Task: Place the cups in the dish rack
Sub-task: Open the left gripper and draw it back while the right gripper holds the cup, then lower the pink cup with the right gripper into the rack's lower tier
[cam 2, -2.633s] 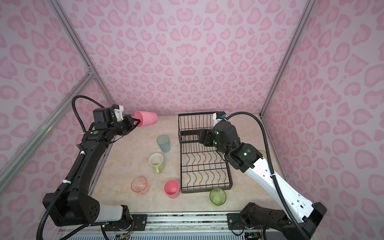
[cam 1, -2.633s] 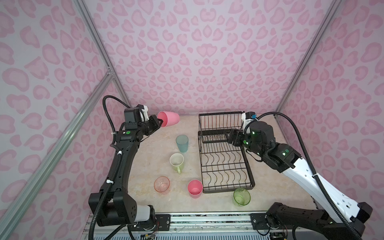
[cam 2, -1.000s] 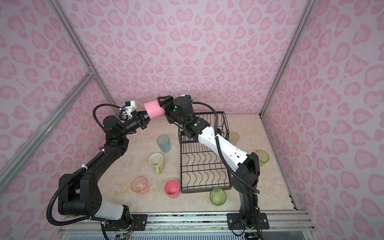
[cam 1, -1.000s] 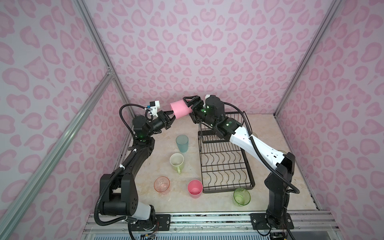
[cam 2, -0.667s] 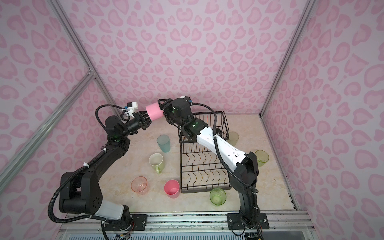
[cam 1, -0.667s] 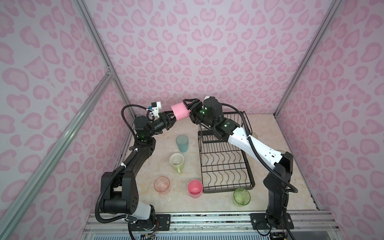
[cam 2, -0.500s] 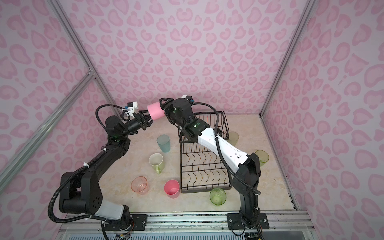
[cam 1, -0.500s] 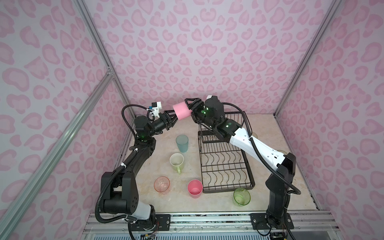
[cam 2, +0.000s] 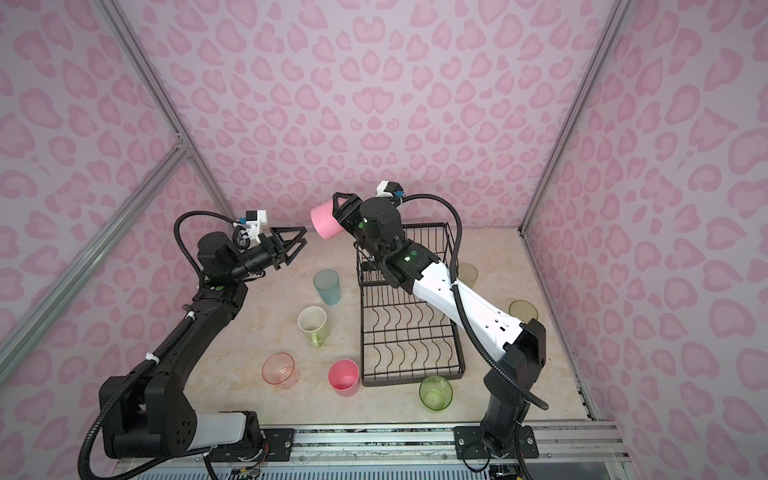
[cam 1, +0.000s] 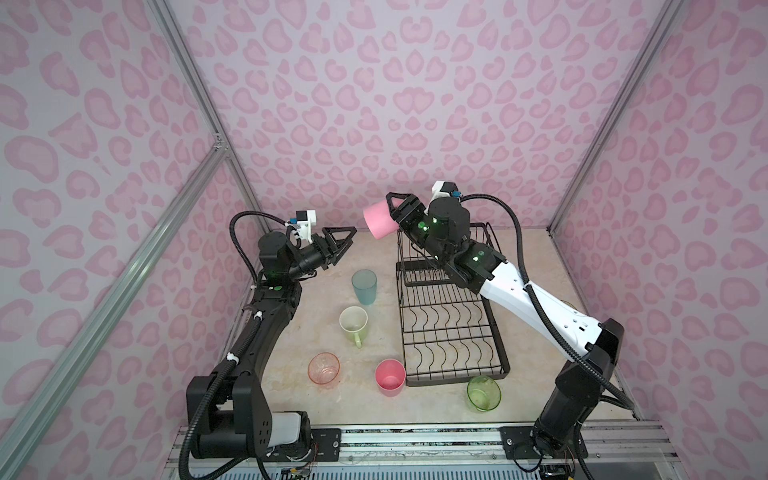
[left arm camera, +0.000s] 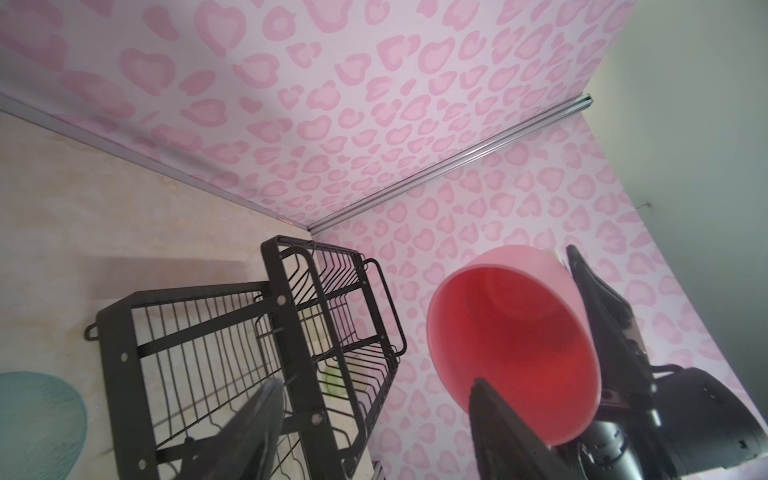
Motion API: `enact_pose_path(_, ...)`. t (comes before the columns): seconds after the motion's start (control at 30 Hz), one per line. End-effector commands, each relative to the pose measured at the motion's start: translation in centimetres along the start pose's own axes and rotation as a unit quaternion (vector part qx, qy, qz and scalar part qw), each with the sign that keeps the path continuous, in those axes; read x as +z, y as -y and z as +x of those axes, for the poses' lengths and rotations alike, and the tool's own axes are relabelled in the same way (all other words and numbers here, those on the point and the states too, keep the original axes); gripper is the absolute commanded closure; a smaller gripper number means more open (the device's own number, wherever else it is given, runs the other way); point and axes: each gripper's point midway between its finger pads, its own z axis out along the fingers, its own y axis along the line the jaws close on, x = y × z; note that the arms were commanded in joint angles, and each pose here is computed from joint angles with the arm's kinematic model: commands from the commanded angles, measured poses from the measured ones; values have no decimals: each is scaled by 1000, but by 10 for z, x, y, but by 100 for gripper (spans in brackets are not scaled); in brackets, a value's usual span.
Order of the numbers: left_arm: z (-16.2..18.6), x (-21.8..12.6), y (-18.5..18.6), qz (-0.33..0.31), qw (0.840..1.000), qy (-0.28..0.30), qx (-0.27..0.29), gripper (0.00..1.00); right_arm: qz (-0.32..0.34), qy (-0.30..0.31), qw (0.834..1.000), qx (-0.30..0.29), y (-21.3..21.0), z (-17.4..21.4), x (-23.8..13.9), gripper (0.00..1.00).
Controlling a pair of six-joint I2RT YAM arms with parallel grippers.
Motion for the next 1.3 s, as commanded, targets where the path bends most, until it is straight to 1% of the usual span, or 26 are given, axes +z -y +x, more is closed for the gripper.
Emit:
enact_pose_path(0.0, 14, -13, -26, -86, 996, -11, 25, 26, -6, 15, 994, -108, -3, -6, -20, 40)
enact_pose_path(0.07, 19, -21, -31, -112, 993, -10, 36, 24, 7, 16, 987, -157, 1, -3, -37, 40)
enact_pose_path(0.1, 21, -25, -33, -125, 991, -10, 41, 23, 14, 21, 979, -200, 2, 0, -50, 40)
enact_pose_path(0.13, 23, -28, -35, -133, 990, -10, 45, 23, 22, 24, 974, -226, 4, 3, -58, 40)
enact_pose_path(0.17, 25, -30, -37, -143, 988, -10, 50, 23, 23, 27, 965, -261, 3, 8, -74, 39)
enact_pose_path(0.2, 27, -33, -38, -151, 987, -9, 55, 23, 23, 36, 958, -283, 0, 7, -87, 39)
enact_pose_path(0.23, 27, -36, -40, -158, 986, -7, 60, 23, 34, 33, 951, -306, 11, 15, -95, 39)
enact_pose_path(0.37, 29, -42, -49, -187, 979, -3, 82, 22, 39, 30, 930, -365, 24, 23, -133, 39)
enact_pose_path(0.47, 29, -47, -53, -210, 972, 1, 110, 21, 55, 25, 908, -414, 44, 35, -155, 39)
enact_pose_path(0.6, 25, -55, -53, -246, 957, 11, 151, 19, 80, 15, 893, -444, 86, 48, -174, 40)
enact_pose_path(0.7, 22, -59, -52, -263, 950, 20, 167, 18, 82, 19, 884, -460, 108, 58, -186, 40)
enact_pose_path(0.83, 21, -61, -50, -269, 947, 25, 175, 18, 78, 28, 879, -470, 136, 67, -197, 42)
enact_pose_path(1.0, 16, -60, -44, -268, 945, 34, 187, 18, 92, 45, 866, -489, 175, 72, -202, 41)
enact_pose_path(1.07, 14, -60, -41, -266, 943, 39, 195, 18, 98, 44, 866, -489, 190, 75, -202, 41)
enact_pose_path(1.27, 11, -59, -40, -268, 939, 44, 209, 19, 117, 59, 875, -466, 231, 71, -200, 40)
